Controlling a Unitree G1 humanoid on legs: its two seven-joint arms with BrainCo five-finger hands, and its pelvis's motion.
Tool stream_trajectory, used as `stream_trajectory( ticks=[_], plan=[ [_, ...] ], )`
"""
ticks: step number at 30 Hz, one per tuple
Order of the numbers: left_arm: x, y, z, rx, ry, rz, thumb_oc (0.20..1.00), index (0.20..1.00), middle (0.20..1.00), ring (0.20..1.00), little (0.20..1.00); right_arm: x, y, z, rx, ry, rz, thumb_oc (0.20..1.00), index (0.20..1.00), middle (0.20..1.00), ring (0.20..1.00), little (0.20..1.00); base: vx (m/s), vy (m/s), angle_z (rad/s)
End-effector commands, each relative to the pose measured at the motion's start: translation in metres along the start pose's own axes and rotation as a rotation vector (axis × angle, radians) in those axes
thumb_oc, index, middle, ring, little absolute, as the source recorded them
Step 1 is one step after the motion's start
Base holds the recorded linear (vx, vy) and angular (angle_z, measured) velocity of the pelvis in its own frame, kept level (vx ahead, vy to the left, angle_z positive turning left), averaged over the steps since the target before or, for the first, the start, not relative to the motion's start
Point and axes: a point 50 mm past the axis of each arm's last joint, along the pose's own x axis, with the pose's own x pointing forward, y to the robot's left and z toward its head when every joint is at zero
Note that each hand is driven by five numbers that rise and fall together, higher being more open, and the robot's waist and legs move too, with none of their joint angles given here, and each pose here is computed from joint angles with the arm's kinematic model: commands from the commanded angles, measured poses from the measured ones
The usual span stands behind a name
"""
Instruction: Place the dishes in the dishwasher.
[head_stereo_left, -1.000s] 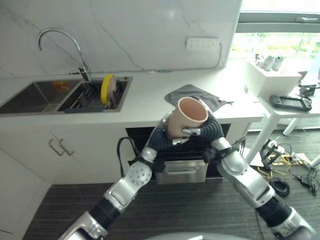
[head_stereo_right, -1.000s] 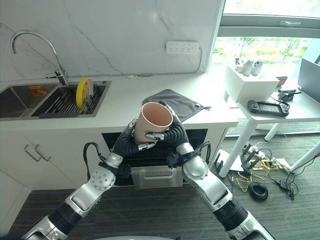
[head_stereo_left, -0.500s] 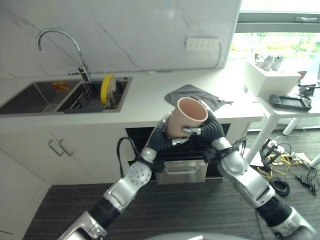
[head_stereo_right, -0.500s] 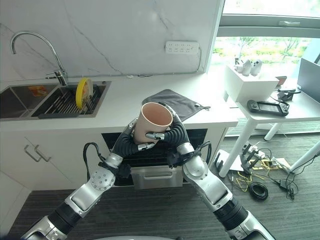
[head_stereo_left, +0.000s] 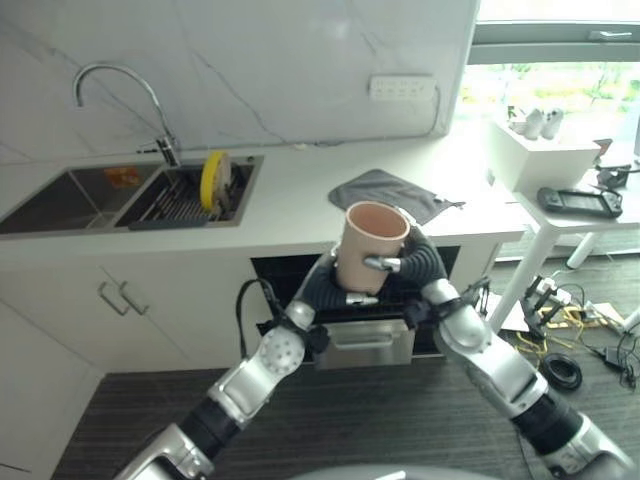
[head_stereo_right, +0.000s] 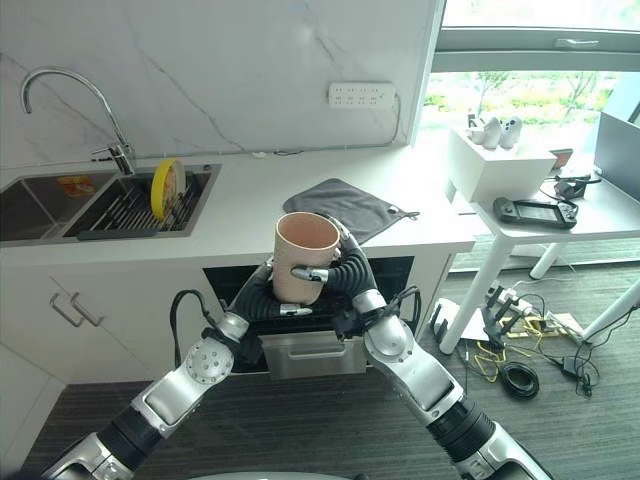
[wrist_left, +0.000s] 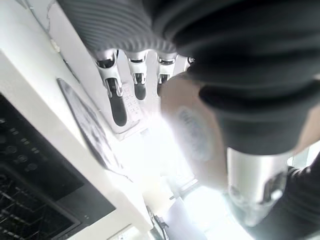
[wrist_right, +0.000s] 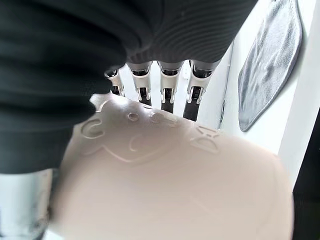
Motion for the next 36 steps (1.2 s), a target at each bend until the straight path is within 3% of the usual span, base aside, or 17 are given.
stream_trajectory(
  ticks=[1, 13, 20, 29, 34, 36],
  plan=[
    [0.009, -0.014, 0.013, 0.039, -0.09, -0.075, 1.0, 1.0, 1.0, 1.0, 1.0, 0.015, 0.006, 0.051, 0.157, -0.277, -0.042, 0.2, 0.2, 0.2, 0.2, 0.2, 0.0, 0.0, 0.0],
    [-0.003, 0.0, -0.005, 0.018, 0.005, 0.029, 1.0, 1.0, 1.0, 1.0, 1.0, -0.006, -0.045, 0.035, 0.207, -0.282, -0.338, 0.2, 0.2, 0.2, 0.2, 0.2, 0.02, -0.001, 0.0],
    [-0.017, 0.023, -0.03, 0.125, 0.128, 0.094, 1.0, 1.0, 1.0, 1.0, 1.0, -0.029, -0.077, 0.034, 0.242, -0.311, -0.459, 0.2, 0.2, 0.2, 0.2, 0.2, 0.06, -0.012, 0.0],
    [-0.015, 0.038, -0.044, 0.558, 0.117, -0.099, 1.0, 1.0, 1.0, 1.0, 1.0, -0.03, -0.076, 0.021, 0.227, -0.239, -0.331, 0.2, 0.2, 0.2, 0.2, 0.2, 0.1, 0.027, -0.02],
    [0.02, 0.051, -0.032, 0.698, 0.084, -0.117, 1.0, 1.0, 1.0, 1.0, 1.0, 0.007, -0.081, 0.053, 0.163, -0.343, -0.211, 0.2, 0.2, 0.2, 0.2, 0.2, -0.26, 0.201, -0.15],
    [0.04, 0.061, -0.021, 0.83, 0.074, -0.118, 1.0, 1.0, 1.0, 1.0, 1.0, 0.027, -0.076, 0.074, 0.227, -0.353, -0.077, 0.2, 0.2, 0.2, 0.2, 0.2, -0.23, 0.242, -0.2]
  ],
)
